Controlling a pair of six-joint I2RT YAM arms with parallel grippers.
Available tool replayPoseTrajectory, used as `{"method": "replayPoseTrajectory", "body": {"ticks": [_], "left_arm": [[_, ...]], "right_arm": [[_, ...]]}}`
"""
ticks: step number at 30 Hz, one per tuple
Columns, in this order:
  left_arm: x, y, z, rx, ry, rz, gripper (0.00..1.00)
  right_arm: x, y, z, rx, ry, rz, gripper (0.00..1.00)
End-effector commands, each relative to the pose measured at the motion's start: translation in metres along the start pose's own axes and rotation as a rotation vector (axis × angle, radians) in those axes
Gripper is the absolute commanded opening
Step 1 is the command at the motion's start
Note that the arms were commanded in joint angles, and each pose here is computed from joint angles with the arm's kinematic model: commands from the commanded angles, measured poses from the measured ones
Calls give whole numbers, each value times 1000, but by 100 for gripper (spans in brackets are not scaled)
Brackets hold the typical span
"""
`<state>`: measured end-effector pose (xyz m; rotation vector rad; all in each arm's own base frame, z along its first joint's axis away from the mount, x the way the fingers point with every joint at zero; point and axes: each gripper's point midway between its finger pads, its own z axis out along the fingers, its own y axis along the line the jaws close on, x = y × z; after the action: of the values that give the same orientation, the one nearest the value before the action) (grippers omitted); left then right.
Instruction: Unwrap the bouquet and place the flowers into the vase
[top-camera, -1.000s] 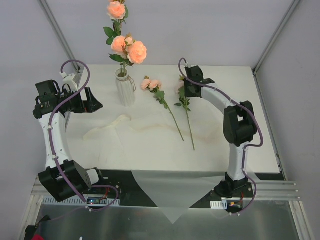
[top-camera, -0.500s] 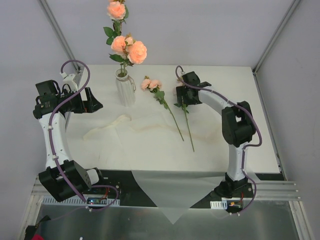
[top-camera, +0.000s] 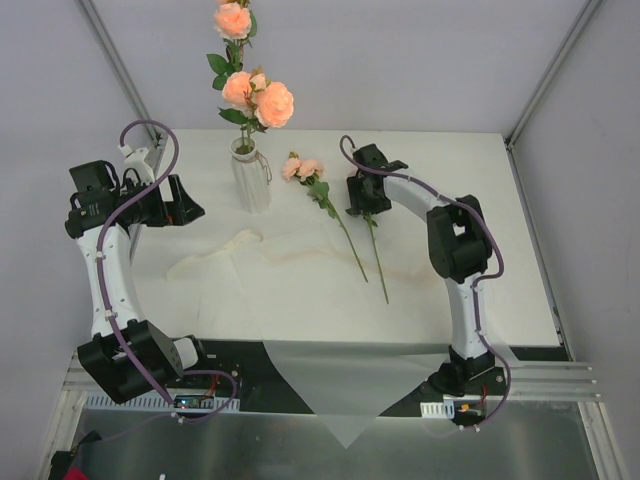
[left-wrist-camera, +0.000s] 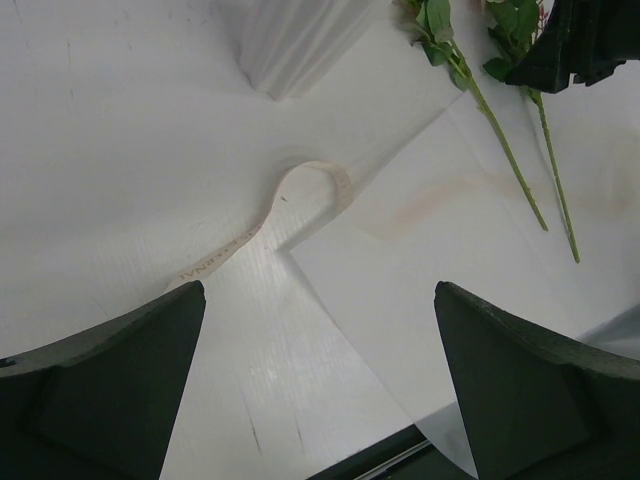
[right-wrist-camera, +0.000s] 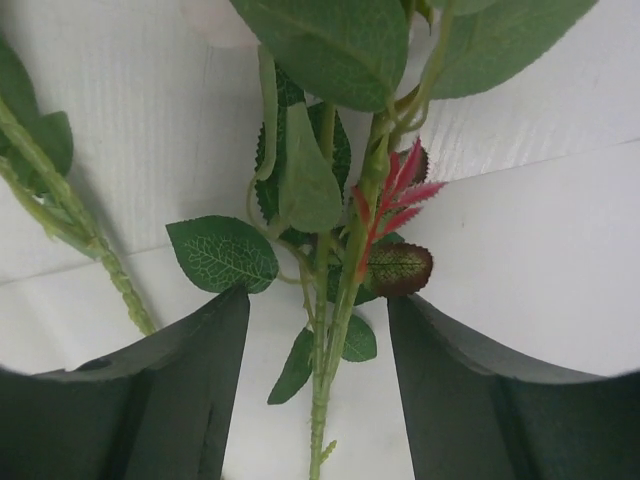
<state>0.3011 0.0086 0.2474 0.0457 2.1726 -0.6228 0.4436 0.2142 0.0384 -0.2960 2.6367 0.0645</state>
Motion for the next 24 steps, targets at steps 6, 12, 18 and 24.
{"method": "replayPoseTrajectory", "body": {"ticks": [6, 12, 18, 24], "left_arm": [[-1, -5, -6, 20, -16, 20, 99], [-2, -7, -9, 12, -23, 26, 99], [-4, -11, -13, 14, -20, 18, 99], [-8, -17, -17, 23, -28, -4, 99]], "right_arm": [[8, -8, 15, 60, 82, -8, 45], [-10, -10, -1, 68, 8, 29, 6], [-79, -6, -85, -39, -305, 113, 1], [-148, 27, -242, -365, -825, 94, 1]]}}
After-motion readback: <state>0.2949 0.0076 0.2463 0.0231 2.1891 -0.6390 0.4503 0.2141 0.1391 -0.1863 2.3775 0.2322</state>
